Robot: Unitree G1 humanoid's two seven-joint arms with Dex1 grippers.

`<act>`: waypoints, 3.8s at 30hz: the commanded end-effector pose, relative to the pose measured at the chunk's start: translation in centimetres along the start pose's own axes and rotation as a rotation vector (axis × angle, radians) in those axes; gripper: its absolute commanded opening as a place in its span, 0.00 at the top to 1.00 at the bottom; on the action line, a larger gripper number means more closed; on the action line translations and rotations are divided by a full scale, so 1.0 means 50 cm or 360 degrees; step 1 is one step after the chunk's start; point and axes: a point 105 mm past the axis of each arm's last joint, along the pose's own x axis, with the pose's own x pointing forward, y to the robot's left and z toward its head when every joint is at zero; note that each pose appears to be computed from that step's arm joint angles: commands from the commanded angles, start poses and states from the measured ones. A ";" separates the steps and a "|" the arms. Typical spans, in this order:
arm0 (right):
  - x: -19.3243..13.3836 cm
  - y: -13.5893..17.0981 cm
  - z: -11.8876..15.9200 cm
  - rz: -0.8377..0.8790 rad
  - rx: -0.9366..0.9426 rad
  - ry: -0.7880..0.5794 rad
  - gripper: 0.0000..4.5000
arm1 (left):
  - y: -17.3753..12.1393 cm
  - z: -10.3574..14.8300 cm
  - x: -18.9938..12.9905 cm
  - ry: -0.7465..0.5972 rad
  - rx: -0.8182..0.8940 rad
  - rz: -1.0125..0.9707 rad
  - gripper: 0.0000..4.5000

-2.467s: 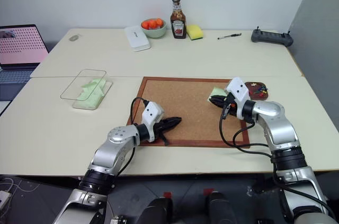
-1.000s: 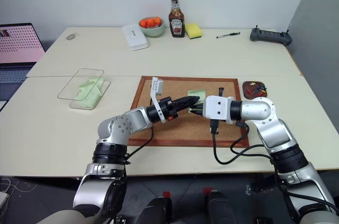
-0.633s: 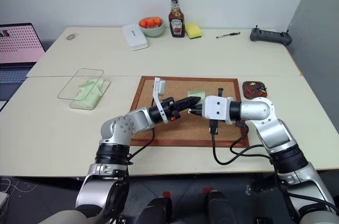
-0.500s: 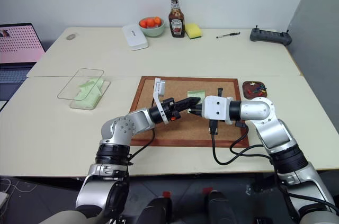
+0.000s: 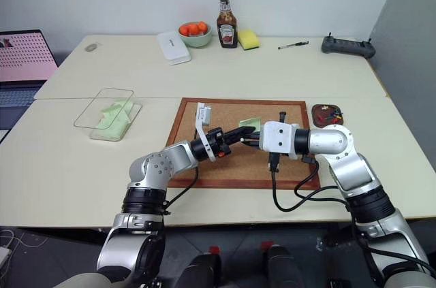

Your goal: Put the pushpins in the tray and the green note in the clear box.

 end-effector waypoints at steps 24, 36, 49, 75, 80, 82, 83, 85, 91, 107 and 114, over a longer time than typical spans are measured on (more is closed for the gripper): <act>-0.184 -0.135 -0.226 -0.0737 0.0104 0.0904 1.00 | -0.011 0.061 -0.045 -0.0131 0.0512 0.0197 0.99; -0.218 -0.165 -0.341 -0.0772 0.0005 0.1340 1.00 | -0.038 0.053 -0.042 -0.0076 0.0707 0.0175 0.99; -0.243 -0.194 -0.336 -0.0864 -0.0032 0.1353 0.39 | -0.038 0.057 -0.038 -0.0098 0.0718 0.0181 1.00; 0.047 -0.088 0.052 -0.0177 0.0591 -0.0131 0.09 | 0.089 0.333 -0.447 -0.0215 0.1409 0.1737 1.00; 0.083 -0.076 0.068 -0.0163 0.0620 -0.0155 0.09 | 0.126 0.360 -0.494 -0.0231 0.1398 0.1939 1.00; 0.087 -0.072 0.070 -0.0158 0.0627 -0.0157 0.09 | 0.137 0.364 -0.500 -0.0218 0.1400 0.1976 1.00; 0.088 -0.070 0.071 -0.0156 0.0628 -0.0158 0.09 | 0.140 0.368 -0.506 -0.0224 0.1401 0.1998 1.00; 0.089 -0.069 0.072 -0.0156 0.0629 -0.0158 0.09 | 0.144 0.375 -0.514 -0.0248 0.1407 0.2029 1.00; 0.093 -0.064 0.079 -0.0157 0.0643 -0.0171 0.08 | 0.154 0.388 -0.524 -0.0288 0.1379 0.2086 0.92; 0.077 -0.074 0.067 -0.0242 0.0689 -0.0167 0.08 | 0.104 0.403 -0.437 -0.0390 0.1556 0.1740 0.33; 0.000 -0.077 0.006 -0.0585 0.0794 -0.0118 0.08 | 0.045 0.315 -0.328 -0.0209 0.1722 0.1318 0.33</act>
